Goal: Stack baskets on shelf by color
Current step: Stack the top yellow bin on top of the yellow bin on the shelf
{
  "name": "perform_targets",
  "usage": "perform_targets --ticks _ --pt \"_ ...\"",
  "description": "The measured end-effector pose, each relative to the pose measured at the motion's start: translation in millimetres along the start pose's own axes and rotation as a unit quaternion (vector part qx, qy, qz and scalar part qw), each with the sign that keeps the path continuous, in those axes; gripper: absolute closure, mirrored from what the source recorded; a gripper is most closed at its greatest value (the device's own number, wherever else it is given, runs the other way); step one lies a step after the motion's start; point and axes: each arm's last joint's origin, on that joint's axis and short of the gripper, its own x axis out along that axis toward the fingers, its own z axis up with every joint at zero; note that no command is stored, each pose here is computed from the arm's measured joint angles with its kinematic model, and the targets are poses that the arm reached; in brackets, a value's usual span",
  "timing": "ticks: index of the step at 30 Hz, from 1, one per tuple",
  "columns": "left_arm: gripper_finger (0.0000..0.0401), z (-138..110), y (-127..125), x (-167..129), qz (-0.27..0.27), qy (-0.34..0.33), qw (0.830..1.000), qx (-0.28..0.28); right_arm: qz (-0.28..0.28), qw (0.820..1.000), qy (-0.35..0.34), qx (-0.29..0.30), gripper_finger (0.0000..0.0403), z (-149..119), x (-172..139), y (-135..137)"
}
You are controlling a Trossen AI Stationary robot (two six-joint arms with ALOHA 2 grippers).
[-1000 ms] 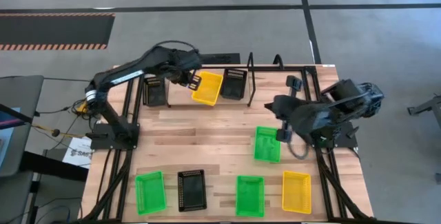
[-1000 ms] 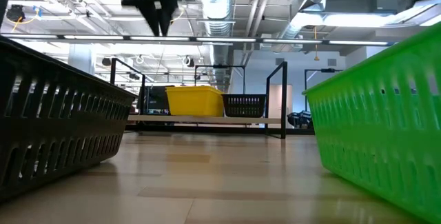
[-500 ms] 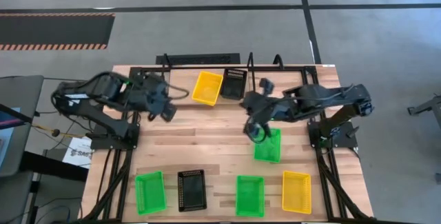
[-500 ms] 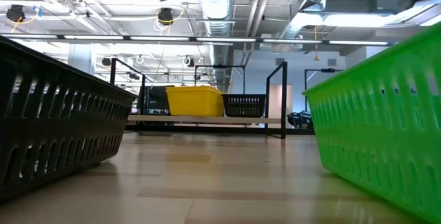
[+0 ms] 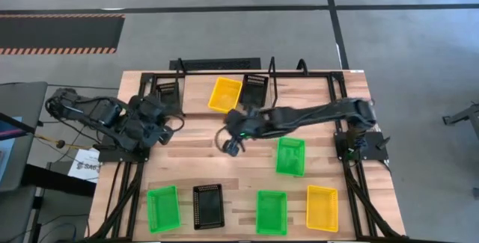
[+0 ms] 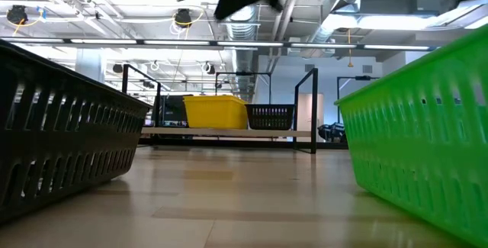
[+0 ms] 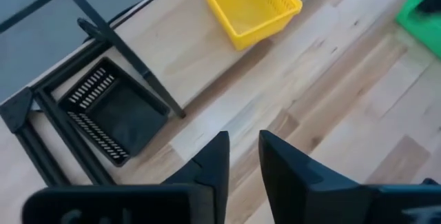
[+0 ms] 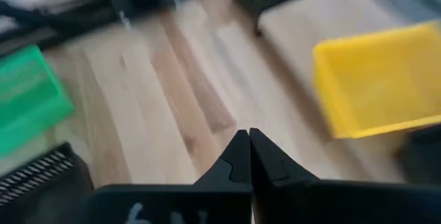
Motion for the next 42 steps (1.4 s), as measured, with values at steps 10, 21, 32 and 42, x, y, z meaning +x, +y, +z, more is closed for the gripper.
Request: perform_targets --ticks 10,21,32,42 --pt "0.0383 -5 8 -2 -0.008 -0.011 1.0 0.02 -0.017 0.995 0.1 -0.012 0.0401 -16 91 -14" --pt "0.0392 -4 8 -2 0.0 -0.027 0.999 0.025 -0.078 0.986 0.125 -0.077 0.0402 -15 113 -43" --pt "0.0392 -4 8 -2 0.0 -0.027 0.999 0.021 -0.101 0.984 0.122 -0.085 0.0402 -4 120 -75" --pt "0.0392 -4 8 -2 0.0 -0.027 0.999 0.021 -0.116 0.981 0.123 -0.098 0.0403 1 115 -88"
